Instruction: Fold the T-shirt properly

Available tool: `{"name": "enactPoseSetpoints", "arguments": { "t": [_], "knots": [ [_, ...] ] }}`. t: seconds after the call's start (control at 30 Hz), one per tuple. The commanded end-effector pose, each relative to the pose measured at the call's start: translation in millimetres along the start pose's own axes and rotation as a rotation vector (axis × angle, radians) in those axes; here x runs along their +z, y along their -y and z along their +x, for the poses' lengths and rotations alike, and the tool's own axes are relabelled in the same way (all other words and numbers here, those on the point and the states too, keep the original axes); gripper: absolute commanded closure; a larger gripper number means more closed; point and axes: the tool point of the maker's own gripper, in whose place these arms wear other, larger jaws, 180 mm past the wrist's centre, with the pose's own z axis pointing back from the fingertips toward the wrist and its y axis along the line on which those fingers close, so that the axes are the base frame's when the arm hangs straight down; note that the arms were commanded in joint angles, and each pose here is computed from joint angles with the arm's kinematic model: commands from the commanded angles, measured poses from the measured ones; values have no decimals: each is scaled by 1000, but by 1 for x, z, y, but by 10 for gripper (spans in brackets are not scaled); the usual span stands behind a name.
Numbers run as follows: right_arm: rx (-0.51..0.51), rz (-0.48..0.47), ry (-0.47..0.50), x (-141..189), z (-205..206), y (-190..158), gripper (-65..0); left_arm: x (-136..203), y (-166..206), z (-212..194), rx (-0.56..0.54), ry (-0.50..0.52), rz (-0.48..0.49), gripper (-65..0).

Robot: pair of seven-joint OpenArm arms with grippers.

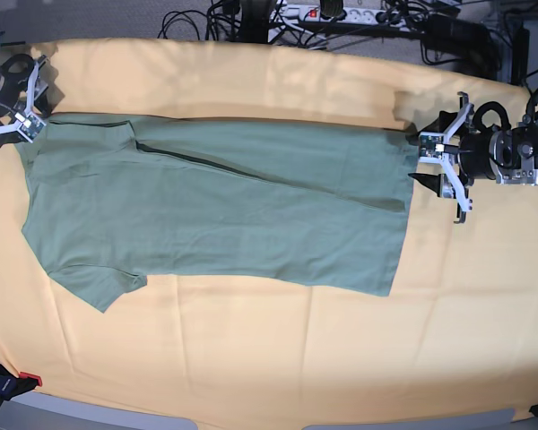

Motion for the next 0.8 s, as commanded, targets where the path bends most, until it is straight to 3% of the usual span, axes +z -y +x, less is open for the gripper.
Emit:
{"name": "enactPoseSetpoints", "arguments": {
  "t": [0.0, 0.1, 0.23, 0.33, 0.5, 0.77],
  "knots": [
    [25, -10, 11, 3, 4, 8, -278, 8, -11, 3, -5, 13, 32, -312],
    [33, 7, 11, 3, 4, 5, -195, 8, -11, 4, 0, 18, 31, -312],
    [19, -21, 12, 3, 4, 10, 0, 8, -10, 4, 0, 19, 26, -312],
    [13, -33, 11, 3, 4, 13, 0, 8, 5, 4, -12, 19, -57, -312],
    [13, -34, 11, 3, 4, 13, 0, 8, 7, 8, 15, 42, -65, -312],
    [9, -32, 13, 3, 4, 12, 0, 7, 7, 1, -30, 2, -62, -313]
  ]
}}
